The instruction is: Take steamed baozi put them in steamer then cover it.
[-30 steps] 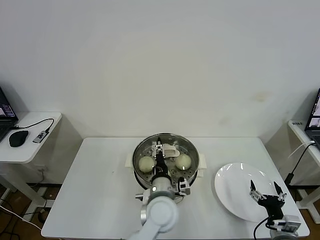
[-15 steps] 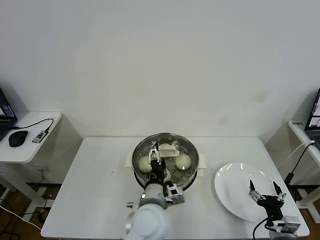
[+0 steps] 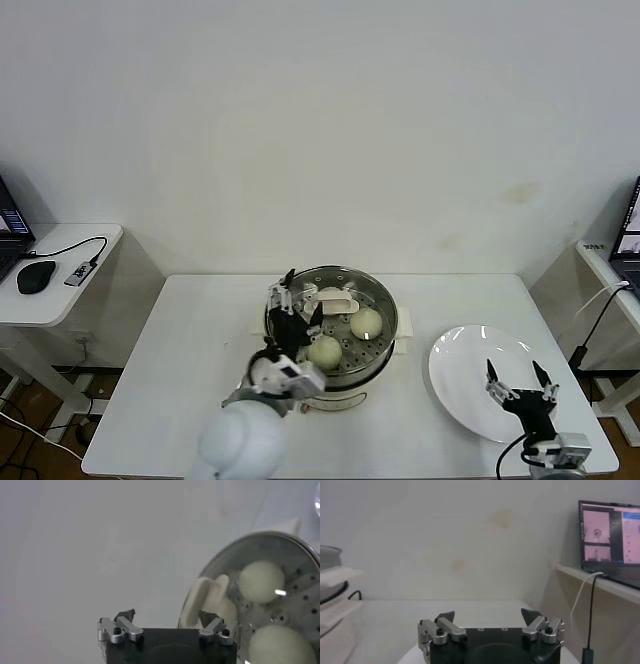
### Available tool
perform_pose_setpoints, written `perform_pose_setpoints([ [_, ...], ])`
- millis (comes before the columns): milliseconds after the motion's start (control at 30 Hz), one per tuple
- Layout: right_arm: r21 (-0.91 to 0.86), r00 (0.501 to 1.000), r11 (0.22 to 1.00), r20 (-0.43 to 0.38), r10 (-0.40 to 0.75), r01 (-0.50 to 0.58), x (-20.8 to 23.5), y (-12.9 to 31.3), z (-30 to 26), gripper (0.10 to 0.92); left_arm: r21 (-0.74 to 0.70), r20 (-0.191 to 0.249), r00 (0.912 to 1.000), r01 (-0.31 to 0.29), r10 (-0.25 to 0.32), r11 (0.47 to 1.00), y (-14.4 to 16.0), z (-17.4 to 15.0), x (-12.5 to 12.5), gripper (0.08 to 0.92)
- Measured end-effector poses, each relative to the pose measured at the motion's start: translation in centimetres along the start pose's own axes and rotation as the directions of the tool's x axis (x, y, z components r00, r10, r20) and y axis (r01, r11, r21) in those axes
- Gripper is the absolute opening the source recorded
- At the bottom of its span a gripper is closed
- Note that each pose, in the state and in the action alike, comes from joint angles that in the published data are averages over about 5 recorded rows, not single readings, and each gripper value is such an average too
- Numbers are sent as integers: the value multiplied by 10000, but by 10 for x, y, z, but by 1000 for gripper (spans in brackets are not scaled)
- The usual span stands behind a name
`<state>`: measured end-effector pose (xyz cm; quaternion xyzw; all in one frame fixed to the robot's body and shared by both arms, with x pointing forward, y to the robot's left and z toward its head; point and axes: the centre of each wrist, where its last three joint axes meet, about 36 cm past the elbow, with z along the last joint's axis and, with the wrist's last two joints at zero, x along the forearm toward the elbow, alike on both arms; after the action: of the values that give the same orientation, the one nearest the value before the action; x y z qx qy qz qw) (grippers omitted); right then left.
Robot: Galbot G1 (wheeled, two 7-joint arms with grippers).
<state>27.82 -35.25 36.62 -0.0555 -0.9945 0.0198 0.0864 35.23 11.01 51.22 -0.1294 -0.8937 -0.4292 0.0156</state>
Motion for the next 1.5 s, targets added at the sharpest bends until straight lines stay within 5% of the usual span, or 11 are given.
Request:
perform_pose_setpoints([
  [267, -114, 9979, 9978, 2, -649, 649, 1, 18, 3, 823, 2187, 196, 9974, 640, -700, 9737, 17, 59, 7, 823],
  [667, -197, 9902, 9909, -398, -1335, 1328, 17, 37, 10, 823, 4413, -1177, 9870, 1506, -1093, 8847, -16, 136, 53, 823],
  [1000, -116, 9830, 9872, -902, -1597, 1594, 36, 49, 9, 823, 5132, -2451, 9682, 1741, -509, 8404, -46, 161, 95, 823],
  [1500, 24, 9792, 9855, -1134, -1685, 1698, 46, 51, 13, 823, 5578, -3094, 9507, 1642, 203, 8136, -58, 171, 122, 823],
])
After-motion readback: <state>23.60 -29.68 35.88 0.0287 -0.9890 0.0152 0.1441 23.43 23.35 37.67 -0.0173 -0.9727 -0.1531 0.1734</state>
